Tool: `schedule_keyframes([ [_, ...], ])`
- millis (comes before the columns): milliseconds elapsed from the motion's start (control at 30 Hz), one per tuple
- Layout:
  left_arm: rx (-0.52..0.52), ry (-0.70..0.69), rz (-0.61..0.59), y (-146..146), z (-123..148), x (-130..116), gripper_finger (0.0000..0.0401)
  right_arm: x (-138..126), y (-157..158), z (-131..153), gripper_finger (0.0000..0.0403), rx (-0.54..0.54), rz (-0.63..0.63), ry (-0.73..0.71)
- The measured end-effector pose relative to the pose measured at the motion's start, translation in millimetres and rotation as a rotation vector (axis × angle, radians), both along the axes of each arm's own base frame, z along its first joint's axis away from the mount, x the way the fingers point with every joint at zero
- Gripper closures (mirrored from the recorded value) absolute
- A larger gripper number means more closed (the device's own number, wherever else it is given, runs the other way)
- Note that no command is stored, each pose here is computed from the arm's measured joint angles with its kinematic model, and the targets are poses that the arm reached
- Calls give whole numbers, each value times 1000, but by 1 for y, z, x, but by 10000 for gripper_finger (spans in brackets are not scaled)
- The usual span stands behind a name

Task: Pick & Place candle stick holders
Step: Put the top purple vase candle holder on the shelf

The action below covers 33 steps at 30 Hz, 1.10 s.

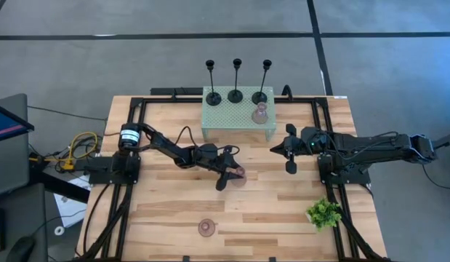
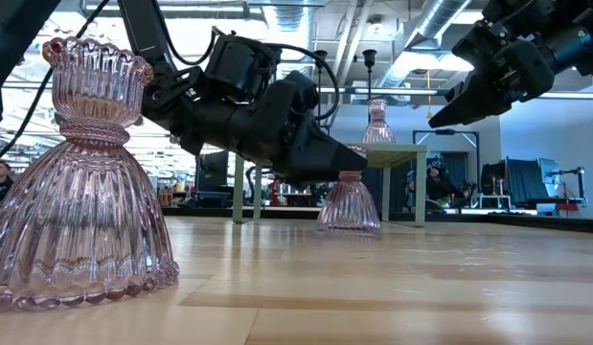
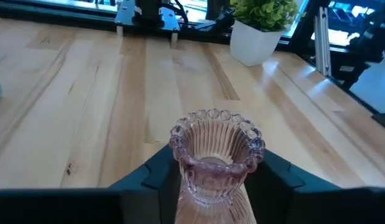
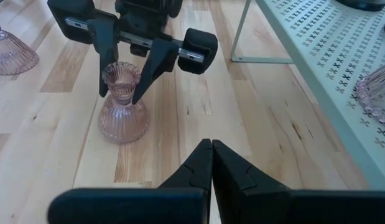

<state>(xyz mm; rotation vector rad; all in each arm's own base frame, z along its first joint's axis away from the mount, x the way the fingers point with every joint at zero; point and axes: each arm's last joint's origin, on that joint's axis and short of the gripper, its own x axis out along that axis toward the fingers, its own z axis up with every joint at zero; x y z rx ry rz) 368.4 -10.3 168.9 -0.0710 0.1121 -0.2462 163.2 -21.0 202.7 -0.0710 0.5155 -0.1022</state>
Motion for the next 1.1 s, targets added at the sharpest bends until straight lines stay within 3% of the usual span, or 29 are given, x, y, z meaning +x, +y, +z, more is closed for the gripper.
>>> schedule_keyframes([
  [233, -35, -26, 3, 0, 19, -5, 242, 0, 0, 0, 403, 0, 0, 2],
  [400, -36, -56, 7, 0, 46, -15, 259, 0, 0, 0, 403, 1, 0, 4],
  [567, -23, -74, 58, 3, 77, -32, 240, 0, 0, 0, 403, 0, 0, 3],
  [833, 110, -206, 200, 19, 127, -61, 257, 0, 0, 0, 403, 0, 0, 3],
  [1100, 196, -298, 325, 52, 159, -68, 238, 0, 0, 0, 403, 0, 0, 3],
])
